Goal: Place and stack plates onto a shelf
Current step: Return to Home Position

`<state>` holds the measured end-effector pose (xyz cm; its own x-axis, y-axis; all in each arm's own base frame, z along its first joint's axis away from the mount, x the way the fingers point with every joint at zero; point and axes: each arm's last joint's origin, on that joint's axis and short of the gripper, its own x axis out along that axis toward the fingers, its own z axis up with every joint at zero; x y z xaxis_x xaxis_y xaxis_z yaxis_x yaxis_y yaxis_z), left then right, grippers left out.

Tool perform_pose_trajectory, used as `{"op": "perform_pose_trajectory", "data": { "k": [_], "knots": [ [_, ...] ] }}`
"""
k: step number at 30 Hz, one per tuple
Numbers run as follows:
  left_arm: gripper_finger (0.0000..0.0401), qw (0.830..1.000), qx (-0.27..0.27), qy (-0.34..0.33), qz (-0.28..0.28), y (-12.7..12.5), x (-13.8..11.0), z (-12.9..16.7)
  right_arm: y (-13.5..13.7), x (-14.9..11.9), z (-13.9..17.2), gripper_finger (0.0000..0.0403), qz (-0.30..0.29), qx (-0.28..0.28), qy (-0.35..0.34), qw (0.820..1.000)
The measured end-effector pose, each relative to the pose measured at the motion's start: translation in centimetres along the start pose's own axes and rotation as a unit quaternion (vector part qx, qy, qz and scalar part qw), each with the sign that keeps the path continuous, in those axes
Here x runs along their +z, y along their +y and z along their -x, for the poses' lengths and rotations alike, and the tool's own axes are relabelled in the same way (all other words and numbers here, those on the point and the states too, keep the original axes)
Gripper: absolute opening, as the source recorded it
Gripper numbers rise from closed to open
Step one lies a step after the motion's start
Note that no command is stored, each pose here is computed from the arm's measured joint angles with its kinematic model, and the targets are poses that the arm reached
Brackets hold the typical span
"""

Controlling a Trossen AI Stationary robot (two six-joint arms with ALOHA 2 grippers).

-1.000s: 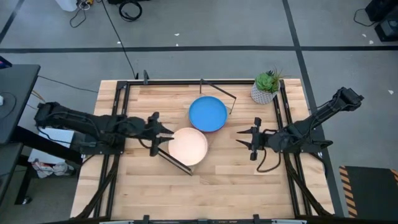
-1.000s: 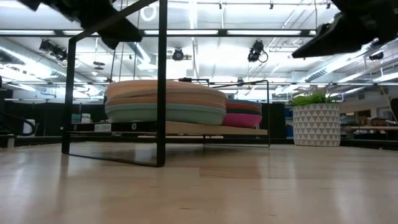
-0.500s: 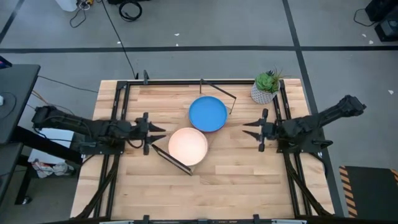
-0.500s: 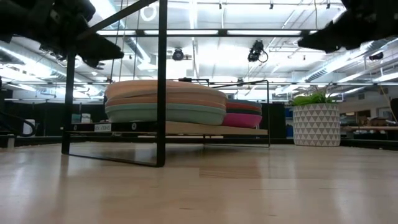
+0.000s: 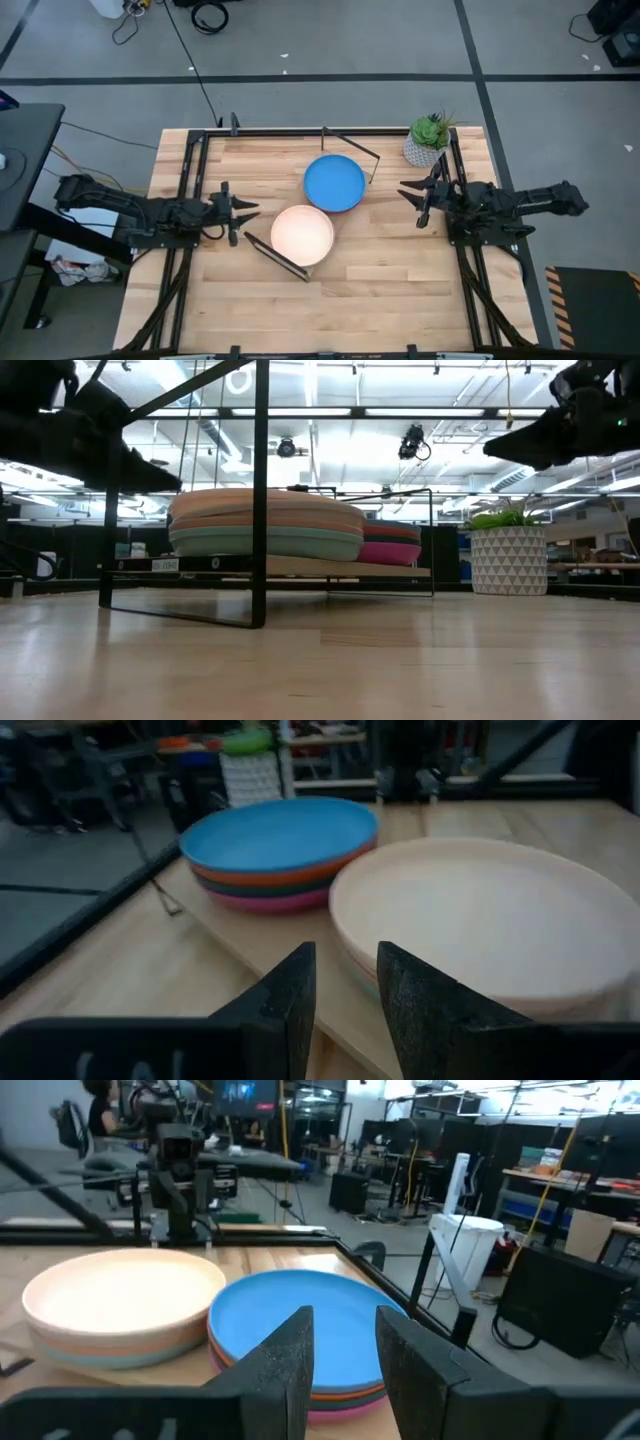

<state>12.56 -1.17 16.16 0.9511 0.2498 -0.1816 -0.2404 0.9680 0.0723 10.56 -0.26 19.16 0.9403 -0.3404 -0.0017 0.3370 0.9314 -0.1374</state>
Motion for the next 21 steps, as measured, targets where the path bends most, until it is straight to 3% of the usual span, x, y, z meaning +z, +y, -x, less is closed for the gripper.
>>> {"op": "perform_pose_trajectory", "data": {
  "k": [9,15,21],
  "knots": [
    [0.0116,0.999,0.038,-0.030,0.016,0.4,-0.7,0.5,-0.4,-1.8,0.3,0.0116,-0.036,-0.008,-0.016,0.999],
    [0.0116,0.998,0.043,-0.043,0.019,0.4,-0.4,0.5,-0.1,-2.1,0.4,0.0116,-0.051,0.046,-0.032,0.997],
    [0.0116,0.998,0.043,-0.043,0.023,0.4,-0.5,0.5,-0.5,-1.1,0.5,0.0116,-0.085,0.005,-0.077,0.993]
  ]
}}
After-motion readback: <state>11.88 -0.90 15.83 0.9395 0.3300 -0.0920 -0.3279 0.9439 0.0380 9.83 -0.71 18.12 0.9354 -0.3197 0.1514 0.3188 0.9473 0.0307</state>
